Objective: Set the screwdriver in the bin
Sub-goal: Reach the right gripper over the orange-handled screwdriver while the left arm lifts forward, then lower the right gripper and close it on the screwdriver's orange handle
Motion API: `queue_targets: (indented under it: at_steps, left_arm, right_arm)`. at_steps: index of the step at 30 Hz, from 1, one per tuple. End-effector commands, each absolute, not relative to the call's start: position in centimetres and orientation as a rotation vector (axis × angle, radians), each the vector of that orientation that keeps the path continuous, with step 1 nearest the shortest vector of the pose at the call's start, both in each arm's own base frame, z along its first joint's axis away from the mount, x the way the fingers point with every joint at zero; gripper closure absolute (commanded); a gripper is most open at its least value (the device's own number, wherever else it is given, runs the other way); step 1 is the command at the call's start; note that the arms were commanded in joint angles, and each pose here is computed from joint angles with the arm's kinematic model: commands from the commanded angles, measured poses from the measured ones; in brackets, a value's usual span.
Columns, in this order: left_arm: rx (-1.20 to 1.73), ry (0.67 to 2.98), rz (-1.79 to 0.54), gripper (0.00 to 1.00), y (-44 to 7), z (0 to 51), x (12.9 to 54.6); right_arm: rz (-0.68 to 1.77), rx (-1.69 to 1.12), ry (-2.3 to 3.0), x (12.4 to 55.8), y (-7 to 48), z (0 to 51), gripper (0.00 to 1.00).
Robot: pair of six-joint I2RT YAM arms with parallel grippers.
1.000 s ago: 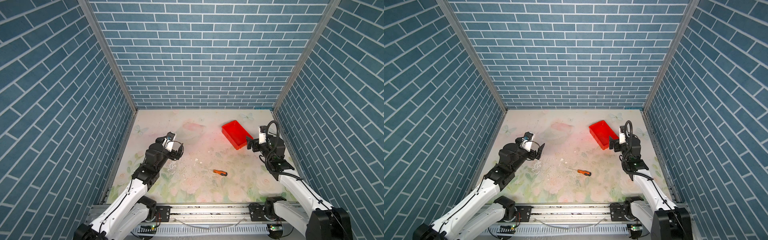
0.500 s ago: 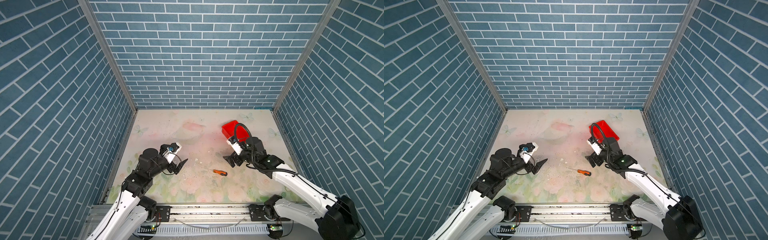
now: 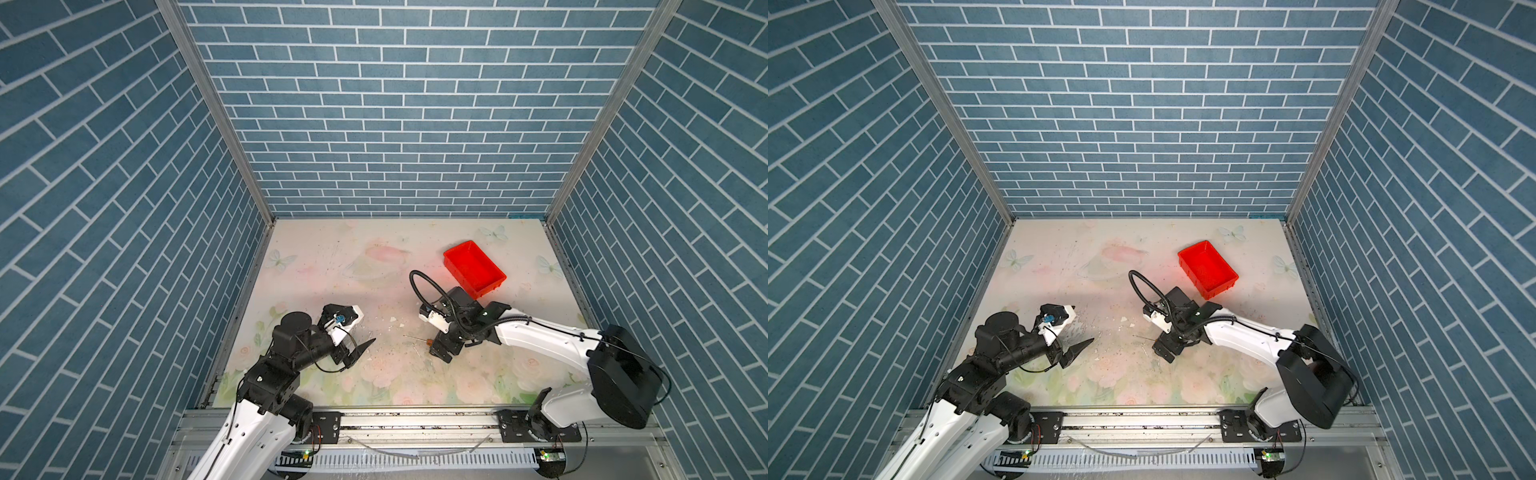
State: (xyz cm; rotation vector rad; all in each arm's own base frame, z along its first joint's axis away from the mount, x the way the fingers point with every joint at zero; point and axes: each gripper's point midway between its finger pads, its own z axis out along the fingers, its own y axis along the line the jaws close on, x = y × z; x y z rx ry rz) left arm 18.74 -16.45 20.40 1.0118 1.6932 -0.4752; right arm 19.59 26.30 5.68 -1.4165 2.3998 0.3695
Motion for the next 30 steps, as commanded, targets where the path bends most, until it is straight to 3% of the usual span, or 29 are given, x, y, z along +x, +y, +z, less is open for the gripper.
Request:
queue_targets:
  at_steps: [1,6,19,30]
  left_arm:
    - [1.046,1.702,-0.488,0.0,-16.6,19.5,18.1]
    - [1.044,1.706,-0.491,0.0,-16.5,19.4,18.0]
    - [1.056,1.711,-0.492,0.0,-16.5,19.2,17.9]
    - [1.063,1.707,-0.501,0.0,-16.6,19.2,17.7]
  right_arm:
    - [0.223,-1.425,2.476,20.3,25.4,5.0,0.01]
    - [0.141,-1.436,2.522,20.9,25.0,3.7,0.05]
    - [0.133,-1.444,2.604,21.2,25.8,2.3,0.51]
    - [0.125,-1.453,2.615,21.0,25.6,2.3,0.82]
